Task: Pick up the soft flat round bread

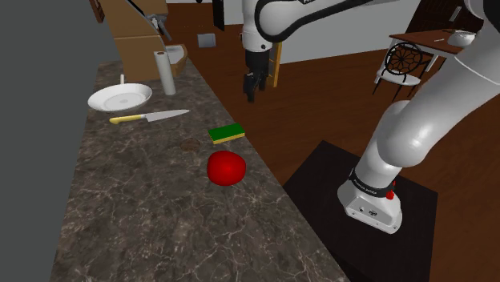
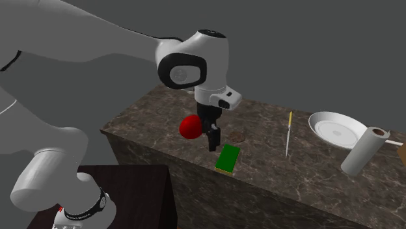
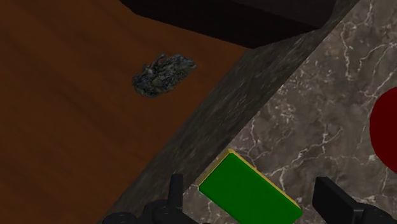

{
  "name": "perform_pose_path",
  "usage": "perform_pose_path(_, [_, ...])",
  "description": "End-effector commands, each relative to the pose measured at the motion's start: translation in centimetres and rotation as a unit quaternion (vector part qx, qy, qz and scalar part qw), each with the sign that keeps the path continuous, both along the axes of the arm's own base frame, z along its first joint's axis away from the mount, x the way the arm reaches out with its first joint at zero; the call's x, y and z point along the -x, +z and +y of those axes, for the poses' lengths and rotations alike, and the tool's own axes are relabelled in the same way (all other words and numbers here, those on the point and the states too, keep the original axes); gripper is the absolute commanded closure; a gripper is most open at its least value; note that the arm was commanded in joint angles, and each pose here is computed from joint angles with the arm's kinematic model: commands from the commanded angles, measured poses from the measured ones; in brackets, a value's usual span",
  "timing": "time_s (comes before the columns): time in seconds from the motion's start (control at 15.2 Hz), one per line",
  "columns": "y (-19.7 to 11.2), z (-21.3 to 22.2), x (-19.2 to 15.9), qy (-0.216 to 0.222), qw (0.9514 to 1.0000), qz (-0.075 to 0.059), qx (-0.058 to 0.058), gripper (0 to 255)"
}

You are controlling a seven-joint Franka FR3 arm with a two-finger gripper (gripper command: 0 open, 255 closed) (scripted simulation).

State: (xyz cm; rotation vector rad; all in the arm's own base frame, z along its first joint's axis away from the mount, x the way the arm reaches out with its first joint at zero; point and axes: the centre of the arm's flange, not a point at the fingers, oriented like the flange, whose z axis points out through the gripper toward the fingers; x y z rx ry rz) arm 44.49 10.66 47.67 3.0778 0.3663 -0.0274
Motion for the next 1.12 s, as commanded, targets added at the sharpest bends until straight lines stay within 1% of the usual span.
perform_pose_path(0.0, [-1.6,1.4,-1.6,0.016,0.9999,-0.001,-0.003,0])
perform_pose_path(0.26, [-4.4,4.7,-4.4,0.048,0.9988,-0.002,-0.009,0])
perform_pose_path(0.53, [-7.1,8.1,-7.0,0.08,0.9967,-0.003,-0.014,0])
perform_pose_path(0.79, [-9.8,11.8,-9.4,0.112,0.9935,-0.004,-0.02,0])
perform_pose_path(1.06, [-12.4,15.6,-11.5,0.143,0.9893,-0.005,-0.025,0])
